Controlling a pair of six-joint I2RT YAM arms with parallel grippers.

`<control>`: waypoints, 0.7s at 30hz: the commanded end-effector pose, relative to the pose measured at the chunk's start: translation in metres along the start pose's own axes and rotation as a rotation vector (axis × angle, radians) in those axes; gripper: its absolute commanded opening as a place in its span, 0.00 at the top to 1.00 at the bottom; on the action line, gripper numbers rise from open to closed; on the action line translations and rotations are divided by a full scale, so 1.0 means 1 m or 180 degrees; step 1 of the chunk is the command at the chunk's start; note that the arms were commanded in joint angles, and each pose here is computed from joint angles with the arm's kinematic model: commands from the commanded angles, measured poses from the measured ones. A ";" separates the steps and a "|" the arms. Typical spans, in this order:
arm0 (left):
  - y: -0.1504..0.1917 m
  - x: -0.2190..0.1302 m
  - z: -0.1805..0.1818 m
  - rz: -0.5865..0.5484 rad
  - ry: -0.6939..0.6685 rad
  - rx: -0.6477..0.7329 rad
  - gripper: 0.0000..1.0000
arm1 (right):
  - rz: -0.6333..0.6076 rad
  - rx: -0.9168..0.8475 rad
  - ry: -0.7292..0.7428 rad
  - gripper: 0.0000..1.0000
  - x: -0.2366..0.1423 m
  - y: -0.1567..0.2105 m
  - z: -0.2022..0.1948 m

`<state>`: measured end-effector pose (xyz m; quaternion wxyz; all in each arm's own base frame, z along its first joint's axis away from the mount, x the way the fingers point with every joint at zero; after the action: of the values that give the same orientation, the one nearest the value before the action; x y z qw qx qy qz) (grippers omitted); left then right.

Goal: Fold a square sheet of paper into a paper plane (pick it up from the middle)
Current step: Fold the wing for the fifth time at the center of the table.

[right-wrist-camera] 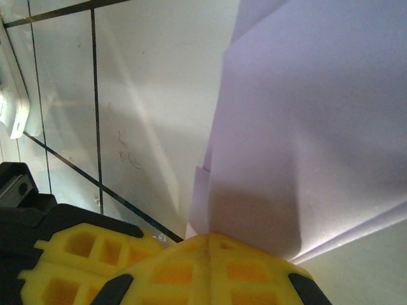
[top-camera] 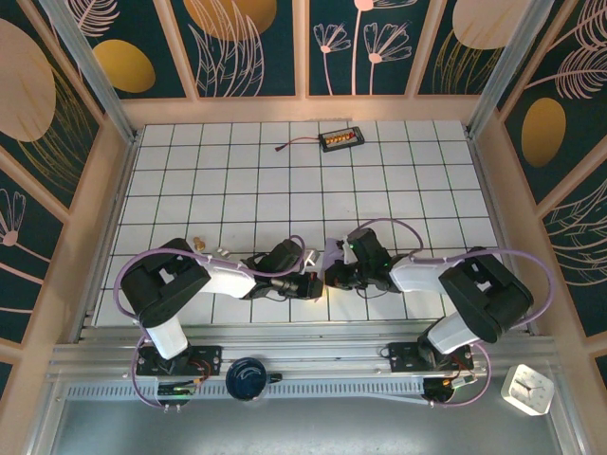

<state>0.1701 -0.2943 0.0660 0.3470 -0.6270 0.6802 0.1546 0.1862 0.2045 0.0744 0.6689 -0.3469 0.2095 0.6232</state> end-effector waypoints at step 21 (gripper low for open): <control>0.040 -0.001 0.045 0.0703 -0.0746 -0.0128 1.00 | -0.0054 -0.0009 0.0092 1.00 -0.001 -0.031 -0.023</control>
<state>0.1710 -0.2959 0.0667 0.3652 -0.6058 0.6914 0.1468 0.2144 0.1934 0.0729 0.6724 -0.3424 0.2000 0.6250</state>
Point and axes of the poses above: each hand's point on the last joint's axis, 136 mm out from that joint toward the fingers, its own x axis out along the fingers, its own z axis along the line the jaws close on, y = z × x, the point moved 8 cm from there along -x, back along the fingers
